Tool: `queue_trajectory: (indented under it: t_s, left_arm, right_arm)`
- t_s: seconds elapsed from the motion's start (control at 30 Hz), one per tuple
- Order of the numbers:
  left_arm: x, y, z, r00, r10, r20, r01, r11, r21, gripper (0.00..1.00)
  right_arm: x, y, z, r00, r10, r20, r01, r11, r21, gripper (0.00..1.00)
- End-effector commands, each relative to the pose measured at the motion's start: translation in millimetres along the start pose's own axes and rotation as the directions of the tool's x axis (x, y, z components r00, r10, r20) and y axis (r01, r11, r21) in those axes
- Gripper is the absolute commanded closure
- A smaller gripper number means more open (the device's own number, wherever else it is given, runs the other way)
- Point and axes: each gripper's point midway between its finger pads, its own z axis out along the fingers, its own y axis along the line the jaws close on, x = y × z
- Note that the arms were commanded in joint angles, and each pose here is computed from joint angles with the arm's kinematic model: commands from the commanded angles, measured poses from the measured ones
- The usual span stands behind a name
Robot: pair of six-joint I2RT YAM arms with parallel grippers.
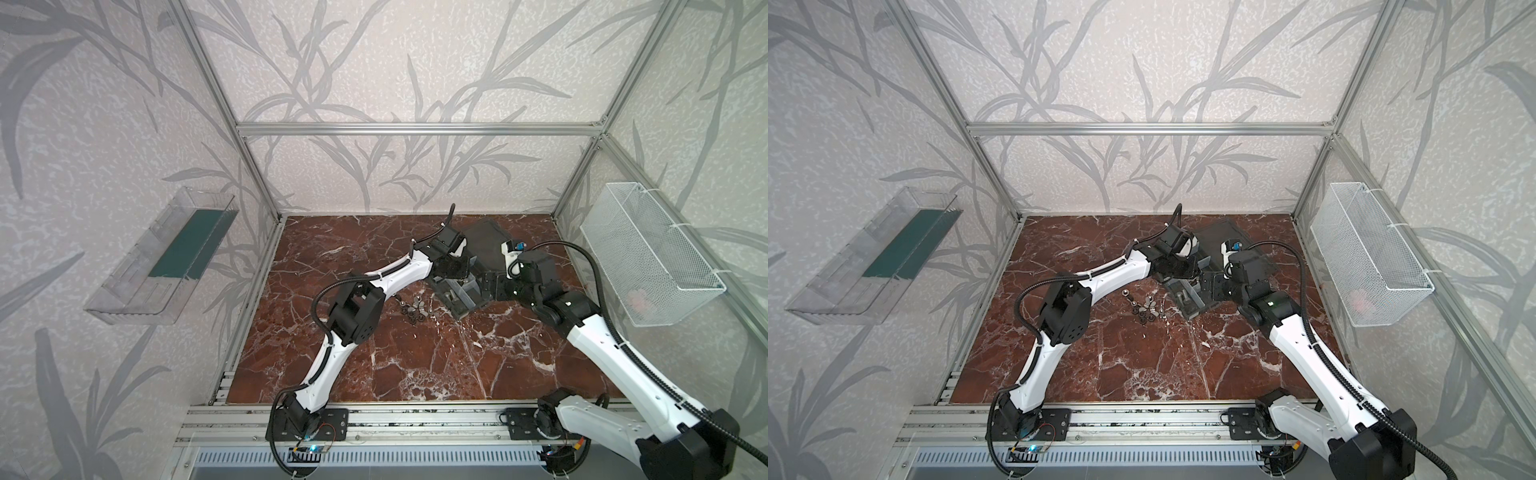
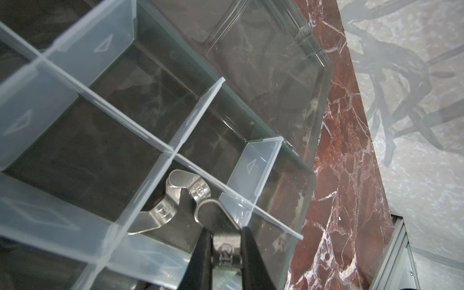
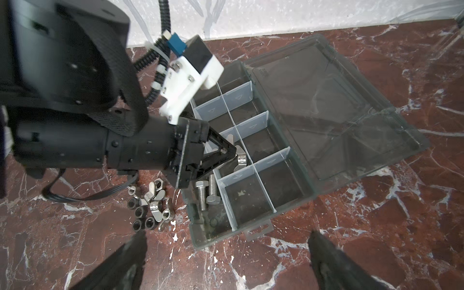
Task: Sort the screws and nuts into containers
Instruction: 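Carry the wing nut over the wing-nut compartment with the left gripper, then open the left gripper to drop the wing nut into the compartment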
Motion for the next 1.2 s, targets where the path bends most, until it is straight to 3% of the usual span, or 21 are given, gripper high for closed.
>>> queue_trajectory:
  t_s: [0.0, 0.3, 0.57, 0.7, 0.93, 1.03, 1.17]
  left_arm:
    - [-10.1, -11.4, -1.5, 1.0, 0.01, 0.026, -0.01, 1.0, 0.007, 0.84]
    - [-3.7, -3.3, -1.3, 1.0, 0.007, 0.004, -0.007, 1.0, -0.03, 0.71]
    - [-18.3, -15.1, -24.1, 0.999, 0.023, 0.048, -0.022, 1.0, -0.014, 0.48]
    - [-25.1, -16.2, -49.3, 0.997, 0.049, 0.064, -0.047, 0.998, -0.031, 0.32]
    - [-26.8, -5.7, -100.3, 0.991, 0.069, 0.115, -0.063, 0.996, -0.058, 0.2]
    - [-28.3, 8.2, -127.7, 0.984, 0.041, 0.171, -0.03, 0.997, -0.064, 0.17]
    - [-22.3, 40.8, -166.4, 0.962, -0.017, 0.273, 0.047, 0.993, -0.106, 0.06]
  right_arm:
    - [9.2, -5.2, -5.5, 1.0, 0.012, -0.018, -0.012, 1.0, 0.01, 0.01]
    - [12.6, -4.0, 0.5, 0.999, 0.016, -0.035, -0.016, 1.0, -0.002, 0.01]
    - [3.0, -2.7, 1.2, 1.0, -0.002, -0.016, 0.002, 1.0, -0.003, 0.01]
    - [-3.6, -1.9, 5.2, 1.0, 0.0, -0.01, 0.0, 1.0, 0.0, 0.01]
    - [-20.2, 5.1, 10.7, 1.0, 0.012, 0.023, -0.012, 1.0, -0.019, 0.01]
    - [-23.8, 4.0, 16.9, 1.0, 0.003, 0.015, -0.003, 1.0, -0.001, 0.01]
    - [-25.7, 7.7, 27.4, 1.0, -0.014, -0.006, 0.014, 1.0, 0.001, 0.01]
